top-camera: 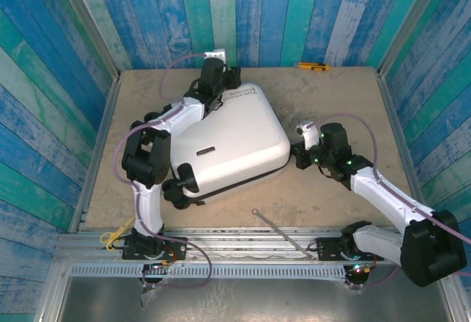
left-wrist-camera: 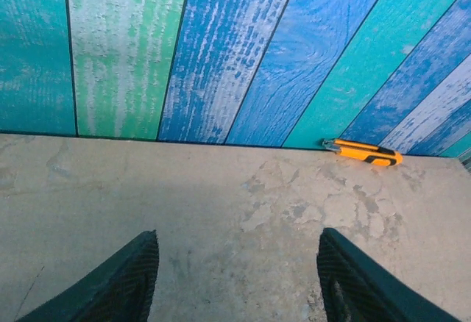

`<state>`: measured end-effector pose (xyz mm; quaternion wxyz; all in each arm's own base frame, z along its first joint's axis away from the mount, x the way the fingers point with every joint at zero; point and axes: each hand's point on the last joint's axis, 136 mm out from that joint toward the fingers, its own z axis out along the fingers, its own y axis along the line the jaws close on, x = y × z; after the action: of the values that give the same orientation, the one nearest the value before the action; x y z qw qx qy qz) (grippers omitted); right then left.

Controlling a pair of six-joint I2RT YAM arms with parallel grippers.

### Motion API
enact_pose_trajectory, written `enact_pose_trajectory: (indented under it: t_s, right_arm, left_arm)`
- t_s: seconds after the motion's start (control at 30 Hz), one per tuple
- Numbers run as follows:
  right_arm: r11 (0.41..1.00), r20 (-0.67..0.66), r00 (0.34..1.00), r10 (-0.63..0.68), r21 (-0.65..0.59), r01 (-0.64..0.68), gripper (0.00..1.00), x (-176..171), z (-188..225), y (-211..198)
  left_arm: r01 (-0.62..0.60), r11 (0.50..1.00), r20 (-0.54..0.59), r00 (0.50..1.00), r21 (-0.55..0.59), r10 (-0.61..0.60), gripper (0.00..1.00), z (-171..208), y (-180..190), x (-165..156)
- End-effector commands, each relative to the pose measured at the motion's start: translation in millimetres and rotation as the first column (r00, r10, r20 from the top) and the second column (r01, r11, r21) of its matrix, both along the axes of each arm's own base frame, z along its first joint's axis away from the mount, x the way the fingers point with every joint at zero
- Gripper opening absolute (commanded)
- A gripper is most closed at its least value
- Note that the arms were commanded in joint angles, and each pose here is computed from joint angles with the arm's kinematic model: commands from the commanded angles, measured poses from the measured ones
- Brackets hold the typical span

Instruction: Pack the luggage

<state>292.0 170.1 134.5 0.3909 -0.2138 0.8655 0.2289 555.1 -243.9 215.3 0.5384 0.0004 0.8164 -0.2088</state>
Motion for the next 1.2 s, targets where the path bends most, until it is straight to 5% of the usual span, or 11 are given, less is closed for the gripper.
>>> enact_pose_trajectory:
  t_s: [0.0,0.17,0.27,0.37,0.47,0.53,0.67,0.8,0.97,1.03,1.17]
  right_arm:
    - [0.993,0.016,0.994,-0.111,-0.032,0.111,0.0,16.9,-4.9,-21.3]
    - [0.994,-0.017,0.994,-0.108,-0.038,0.107,0.0,19.6,-6.4,-19.4]
    - [0.994,-0.023,0.994,-0.104,-0.031,0.103,0.0,19.7,-3.9,-17.8]
    - [0.994,-0.021,0.994,-0.103,-0.024,0.102,0.0,19.1,-0.6,-17.2]
    - [0.994,-0.026,0.994,-0.109,-0.028,0.108,0.0,20.0,-1.9,-18.1]
    - [0.994,-0.042,0.993,-0.109,-0.029,0.108,0.0,20.6,-5.7,-17.4]
    - [0.995,-0.077,0.992,-0.099,-0.013,0.098,0.0,22.9,-11.7,-12.2]
    - [0.995,-0.086,0.992,-0.098,-0.007,0.098,0.0,27.9,-13.2,-9.5]
    - [0.995,-0.087,0.992,-0.096,-0.01,0.095,0.0,34.0,-12.0,-7.3]
    - [0.995,-0.084,0.992,-0.096,-0.017,0.095,0.0,36.4,-12.1,-7.8]
    - [0.997,-0.081,0.994,-0.078,-0.032,0.075,0.0,40.5,-14.2,-6.2]
  left_arm:
    - [0.14,0.985,-0.152,0.981,0.099,-0.124,0.75,-46.4,-31.6,-53.9]
    - [0.058,0.981,0.05,0.996,0.188,-0.068,0.85,57.2,-30.2,-79.7]
    - [0.051,0.965,0.019,0.998,0.257,-0.057,0.8,89.3,-33.7,-114.6]
    - [0.176,0.948,-0.043,0.984,0.264,-0.171,0.74,85.3,-65.6,-178.5]
    - [0.402,0.882,-0.035,0.913,0.244,-0.407,0.72,73.0,-112.8,-269.6]
    - [0.435,0.882,-0.041,0.9,0.181,-0.435,0.69,69.5,-116.2,-310.1]
    - [0.273,0.962,-0.185,0.946,0.003,-0.267,0.41,41.0,-75.3,-336.3]
    - [0.118,0.993,-0.306,0.945,-0.006,-0.114,0.3,-8.0,-29.8,-352.0]
    - [0.02,0.998,-0.39,0.921,0.065,0.007,0.15,-57.2,-1.6,-358.4]
    - [-0.087,0.992,-0.407,0.906,0.092,0.117,0.01,-71.7,18.8,-357.7]
    - [-0.268,0.955,-0.425,0.855,0.126,0.296,0.0,-96.5,67.6,-357.3]
